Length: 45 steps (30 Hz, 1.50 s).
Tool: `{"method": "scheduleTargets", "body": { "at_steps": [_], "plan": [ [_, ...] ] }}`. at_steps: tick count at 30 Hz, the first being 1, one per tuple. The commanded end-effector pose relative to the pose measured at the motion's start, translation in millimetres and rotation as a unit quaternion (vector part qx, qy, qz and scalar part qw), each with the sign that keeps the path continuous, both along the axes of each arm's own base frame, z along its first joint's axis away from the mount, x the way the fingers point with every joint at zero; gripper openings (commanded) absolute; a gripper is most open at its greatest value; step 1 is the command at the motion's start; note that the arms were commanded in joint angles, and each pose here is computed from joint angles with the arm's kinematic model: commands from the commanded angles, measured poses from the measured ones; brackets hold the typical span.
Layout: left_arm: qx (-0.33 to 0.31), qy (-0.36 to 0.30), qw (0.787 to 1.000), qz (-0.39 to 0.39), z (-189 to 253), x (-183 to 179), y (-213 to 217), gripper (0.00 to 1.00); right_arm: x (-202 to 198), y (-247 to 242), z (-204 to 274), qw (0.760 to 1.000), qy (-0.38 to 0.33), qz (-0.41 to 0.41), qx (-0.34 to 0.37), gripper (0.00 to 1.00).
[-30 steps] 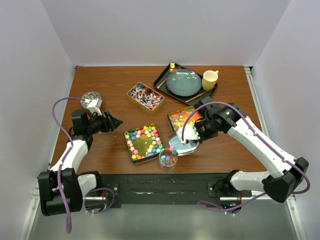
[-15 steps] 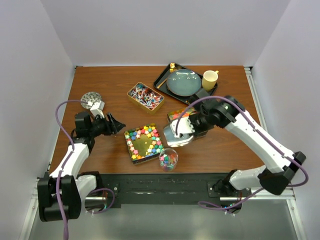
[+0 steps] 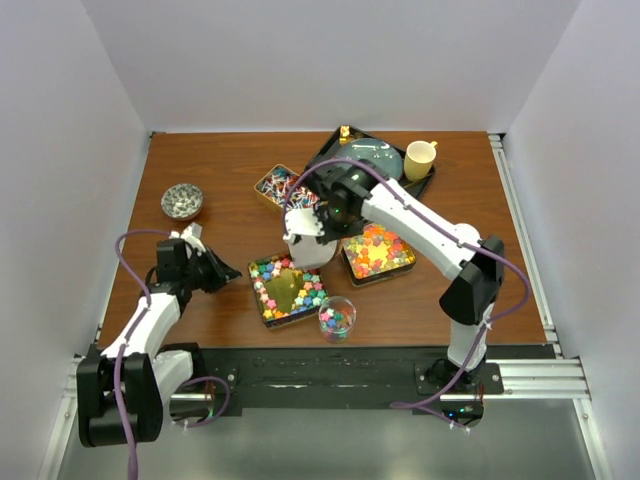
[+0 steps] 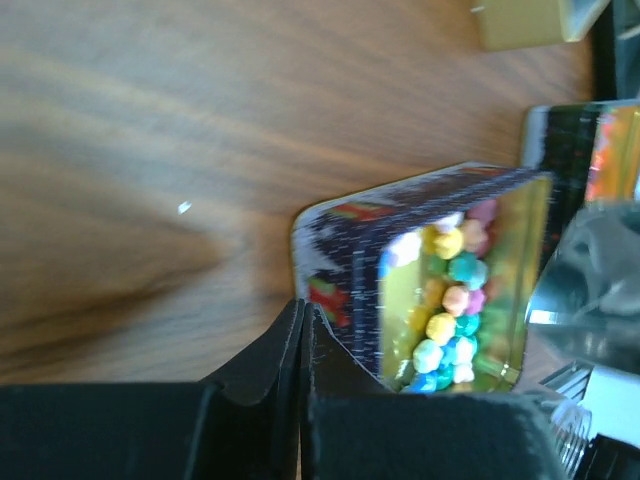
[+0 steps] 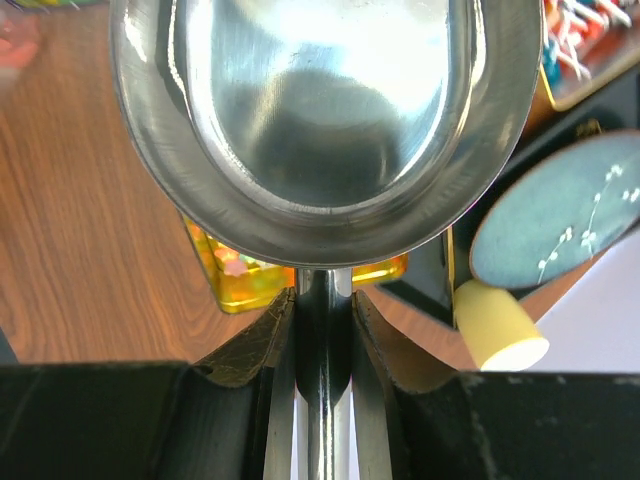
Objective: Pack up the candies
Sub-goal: Place the fake candies in the packing bottle, then scoop the fake candies from the storage box.
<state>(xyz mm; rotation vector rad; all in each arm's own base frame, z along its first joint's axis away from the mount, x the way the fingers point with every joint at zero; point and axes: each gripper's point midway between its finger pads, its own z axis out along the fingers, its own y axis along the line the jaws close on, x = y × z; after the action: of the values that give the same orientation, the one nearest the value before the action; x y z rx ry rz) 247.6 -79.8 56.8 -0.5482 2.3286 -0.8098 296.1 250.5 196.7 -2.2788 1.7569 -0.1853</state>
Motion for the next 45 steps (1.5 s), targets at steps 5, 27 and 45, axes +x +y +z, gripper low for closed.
{"method": "scheduleTargets", "body": {
  "at_steps": [5,27,45],
  "plan": [
    [-0.024,0.085,0.995,0.039,-35.6,-19.4,-0.9,0.03,-40.4,-16.1,-3.4,0.993,0.051,0.014,-0.105,0.00],
    [-0.027,0.128,0.991,-0.037,-62.2,-42.1,-44.1,0.09,-49.2,-15.9,-55.6,0.978,0.089,-0.014,-0.188,0.00],
    [-0.049,0.106,0.992,-0.051,-61.5,-23.4,-60.1,0.11,-74.5,38.9,-106.3,0.970,0.180,-0.084,-0.142,0.00]
  ]
}}
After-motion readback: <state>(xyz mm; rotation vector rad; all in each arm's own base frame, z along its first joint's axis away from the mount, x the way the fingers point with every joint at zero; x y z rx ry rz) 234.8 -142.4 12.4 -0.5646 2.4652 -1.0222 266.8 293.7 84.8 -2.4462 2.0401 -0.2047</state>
